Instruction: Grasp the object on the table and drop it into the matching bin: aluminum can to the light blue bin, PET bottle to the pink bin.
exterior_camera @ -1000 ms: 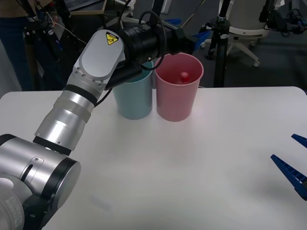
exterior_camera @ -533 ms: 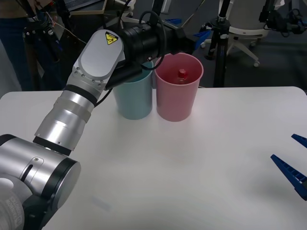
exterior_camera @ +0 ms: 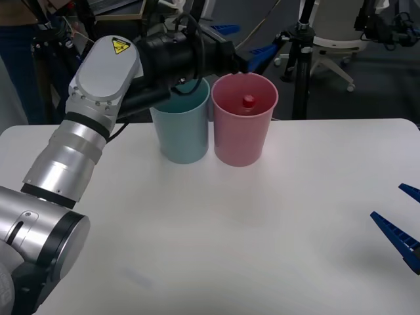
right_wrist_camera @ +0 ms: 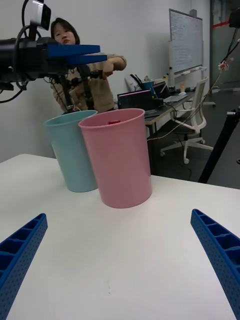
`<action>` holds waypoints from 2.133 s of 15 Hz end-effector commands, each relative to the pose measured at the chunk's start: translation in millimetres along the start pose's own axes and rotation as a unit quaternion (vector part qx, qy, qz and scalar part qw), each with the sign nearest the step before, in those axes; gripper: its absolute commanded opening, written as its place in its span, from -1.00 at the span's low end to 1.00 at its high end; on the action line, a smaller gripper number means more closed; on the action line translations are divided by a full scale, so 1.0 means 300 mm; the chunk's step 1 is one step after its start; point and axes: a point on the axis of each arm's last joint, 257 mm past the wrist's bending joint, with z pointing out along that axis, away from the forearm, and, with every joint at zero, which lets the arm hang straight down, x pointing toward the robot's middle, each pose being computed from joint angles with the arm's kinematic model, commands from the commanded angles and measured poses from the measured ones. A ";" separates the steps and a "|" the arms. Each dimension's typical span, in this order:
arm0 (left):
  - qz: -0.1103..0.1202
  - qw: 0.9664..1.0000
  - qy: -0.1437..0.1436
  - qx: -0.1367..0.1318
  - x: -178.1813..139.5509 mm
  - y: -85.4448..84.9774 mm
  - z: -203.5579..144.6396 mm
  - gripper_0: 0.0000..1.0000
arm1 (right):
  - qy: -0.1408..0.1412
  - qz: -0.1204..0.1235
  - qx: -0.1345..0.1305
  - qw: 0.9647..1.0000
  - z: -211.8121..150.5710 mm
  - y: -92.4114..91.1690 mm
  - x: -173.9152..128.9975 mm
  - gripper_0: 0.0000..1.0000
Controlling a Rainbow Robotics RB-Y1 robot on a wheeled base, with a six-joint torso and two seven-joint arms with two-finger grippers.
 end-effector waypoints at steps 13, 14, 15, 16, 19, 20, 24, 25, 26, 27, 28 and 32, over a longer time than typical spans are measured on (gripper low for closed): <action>0.072 0.995 -0.005 0.066 0.063 0.139 -0.539 1.00 | 0.000 0.000 0.000 1.000 0.000 0.000 0.000 1.00; 0.077 0.995 -0.005 0.060 0.071 0.150 -0.585 1.00 | 0.000 0.000 0.000 1.000 0.000 0.000 0.000 1.00; 0.075 0.995 -0.006 0.058 0.077 0.151 -0.622 1.00 | 0.000 0.000 0.000 1.000 0.000 0.000 0.000 1.00; 0.072 0.996 -0.011 0.056 0.074 0.145 -0.663 1.00 | 0.000 0.000 0.000 1.000 0.000 0.000 0.000 1.00; 0.076 0.996 -0.023 0.047 0.073 0.124 -0.782 1.00 | 0.000 0.000 0.000 1.000 0.000 0.000 0.000 1.00; 0.076 0.996 -0.025 0.045 0.076 0.107 -0.824 1.00 | 0.000 0.000 0.000 1.000 0.000 0.000 0.000 1.00; 0.097 0.994 -0.026 0.037 0.108 0.035 -0.983 1.00 | 0.000 0.000 0.000 1.000 0.000 0.000 0.000 1.00; 0.102 0.994 -0.025 0.033 0.118 0.017 -1.030 1.00 | 0.000 0.000 0.000 1.000 0.000 0.000 0.000 1.00; 0.105 0.994 -0.023 0.028 0.132 0.002 -1.068 1.00 | 0.000 0.000 0.000 1.000 0.000 0.000 0.000 1.00; 0.107 0.994 -0.021 0.021 0.149 -0.012 -1.118 1.00 | 0.000 0.000 0.000 1.000 0.000 0.000 0.000 1.00; 0.110 0.994 -0.017 0.018 0.170 -0.024 -1.157 1.00 | 0.000 0.000 0.000 1.000 0.000 0.000 0.000 1.00; 0.103 0.994 -0.004 -0.023 0.250 -0.027 -1.286 1.00 | 0.000 0.000 0.000 1.000 0.000 0.000 0.000 1.00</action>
